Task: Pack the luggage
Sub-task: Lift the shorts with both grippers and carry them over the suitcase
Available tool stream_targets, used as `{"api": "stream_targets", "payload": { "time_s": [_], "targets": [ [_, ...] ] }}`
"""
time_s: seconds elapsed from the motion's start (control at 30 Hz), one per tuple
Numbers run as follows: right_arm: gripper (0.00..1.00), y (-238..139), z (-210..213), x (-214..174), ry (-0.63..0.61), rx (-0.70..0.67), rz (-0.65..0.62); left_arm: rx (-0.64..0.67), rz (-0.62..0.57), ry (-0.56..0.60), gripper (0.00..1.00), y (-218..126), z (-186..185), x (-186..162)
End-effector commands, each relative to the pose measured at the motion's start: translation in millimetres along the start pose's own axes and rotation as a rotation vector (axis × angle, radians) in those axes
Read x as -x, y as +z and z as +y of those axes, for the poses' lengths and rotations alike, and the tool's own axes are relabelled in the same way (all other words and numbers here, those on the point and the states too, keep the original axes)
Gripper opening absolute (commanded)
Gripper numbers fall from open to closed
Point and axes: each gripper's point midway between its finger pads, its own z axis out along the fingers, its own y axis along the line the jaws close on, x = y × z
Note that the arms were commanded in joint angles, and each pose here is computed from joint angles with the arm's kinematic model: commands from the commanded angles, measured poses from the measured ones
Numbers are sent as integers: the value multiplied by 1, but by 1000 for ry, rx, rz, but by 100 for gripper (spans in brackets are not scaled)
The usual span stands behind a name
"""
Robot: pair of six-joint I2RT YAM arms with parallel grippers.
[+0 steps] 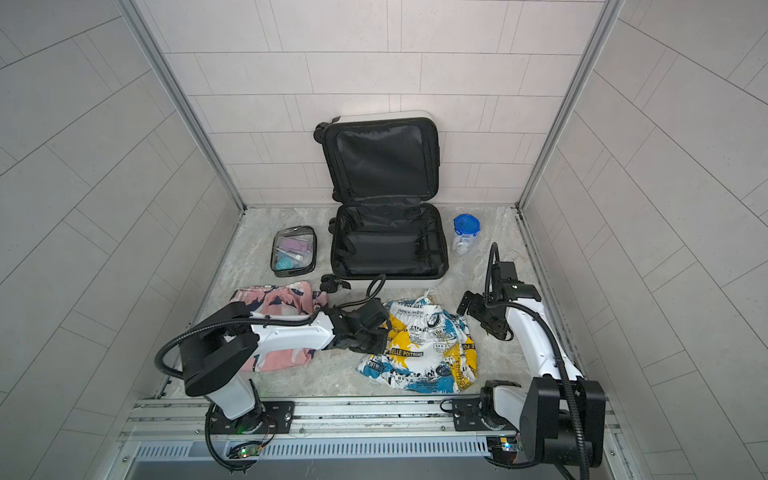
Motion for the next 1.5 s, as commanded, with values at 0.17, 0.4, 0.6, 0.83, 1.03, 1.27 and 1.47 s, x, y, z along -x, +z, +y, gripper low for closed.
{"api": "stream_targets", "payload": {
  "time_s": [0.17, 0.4, 0.6, 0.83, 1.03, 1.27, 1.47],
  "targets": [
    [100, 33, 5, -43, -16, 37, 135, 164, 47, -53, 0, -1, 50, -24],
    [99, 59, 8, -70, -24, 69, 177, 161, 35, -53, 50, -4, 49, -21],
    [89, 69, 15, -73, -37, 81, 194, 137, 17, -86, 69, -5, 52, -17],
    [66, 79, 29, -74, -57, 85, 210, 108, 80, -69, 56, 18, 45, -20],
    [35, 74, 48, -73, -99, 110, 199, 60, 85, -48, 29, 23, 29, -13],
    [0, 53, 64, -82, -135, 129, 205, 47, 54, -14, 0, -10, 9, -3],
    [0, 0, 88, -81, -163, 231, 149, 61, -1, 56, 0, -68, -12, 5]
  ]
}}
